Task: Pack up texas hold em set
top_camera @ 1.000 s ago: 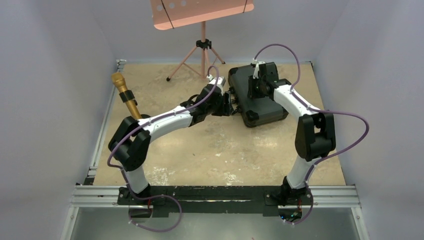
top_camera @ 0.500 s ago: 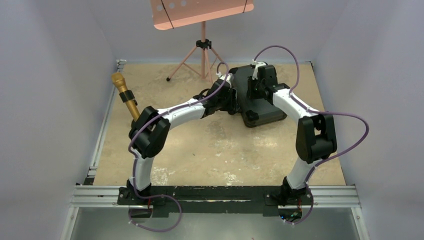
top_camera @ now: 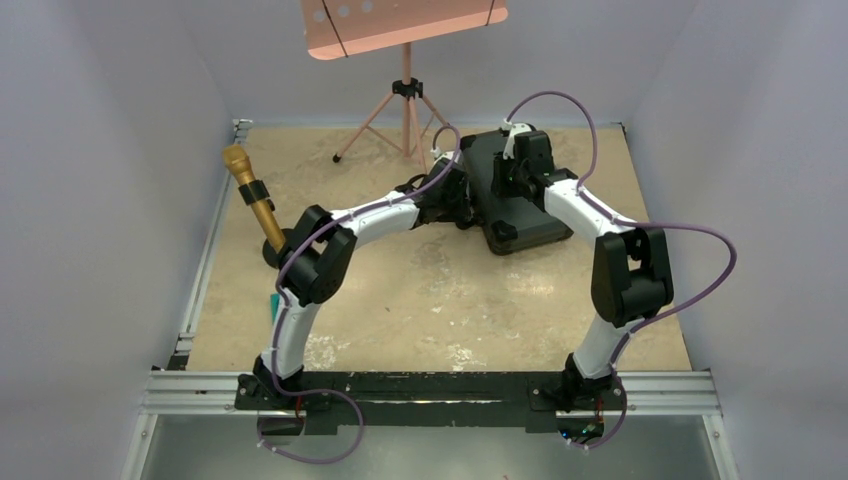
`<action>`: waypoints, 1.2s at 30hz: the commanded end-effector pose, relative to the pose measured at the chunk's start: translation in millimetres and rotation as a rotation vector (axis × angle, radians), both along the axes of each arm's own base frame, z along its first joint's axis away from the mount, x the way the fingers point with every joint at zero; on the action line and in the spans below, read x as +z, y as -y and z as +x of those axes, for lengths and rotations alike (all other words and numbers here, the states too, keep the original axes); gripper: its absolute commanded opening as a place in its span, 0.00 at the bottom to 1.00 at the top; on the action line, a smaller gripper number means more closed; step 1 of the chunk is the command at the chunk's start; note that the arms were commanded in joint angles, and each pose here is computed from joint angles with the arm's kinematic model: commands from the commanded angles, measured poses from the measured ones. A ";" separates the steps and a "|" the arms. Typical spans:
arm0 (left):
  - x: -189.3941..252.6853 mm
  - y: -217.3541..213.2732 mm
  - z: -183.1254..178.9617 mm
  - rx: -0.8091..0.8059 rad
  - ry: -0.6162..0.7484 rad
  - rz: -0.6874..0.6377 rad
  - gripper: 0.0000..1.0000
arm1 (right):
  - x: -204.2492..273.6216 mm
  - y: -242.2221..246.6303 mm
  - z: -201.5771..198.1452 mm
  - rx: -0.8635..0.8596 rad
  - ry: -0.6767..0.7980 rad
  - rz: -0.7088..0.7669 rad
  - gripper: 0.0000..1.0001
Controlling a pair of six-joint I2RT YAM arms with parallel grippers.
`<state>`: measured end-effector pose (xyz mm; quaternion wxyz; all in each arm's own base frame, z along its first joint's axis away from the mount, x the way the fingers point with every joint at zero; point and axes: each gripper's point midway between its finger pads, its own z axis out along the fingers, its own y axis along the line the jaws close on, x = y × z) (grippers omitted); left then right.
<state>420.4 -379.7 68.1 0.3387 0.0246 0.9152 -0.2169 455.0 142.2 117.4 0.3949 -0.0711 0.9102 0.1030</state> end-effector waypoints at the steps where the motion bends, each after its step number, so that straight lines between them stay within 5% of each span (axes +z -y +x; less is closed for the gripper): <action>1: 10.9 -0.6 18.7 0.052 0.029 0.000 0.49 | -86.2 -0.2 -74.3 0.042 -0.359 -0.054 0.28; 36: -1.4 9.3 49.7 0.015 0.090 -0.044 0.45 | -93.8 -7.7 -79.3 0.073 -0.386 -0.073 0.28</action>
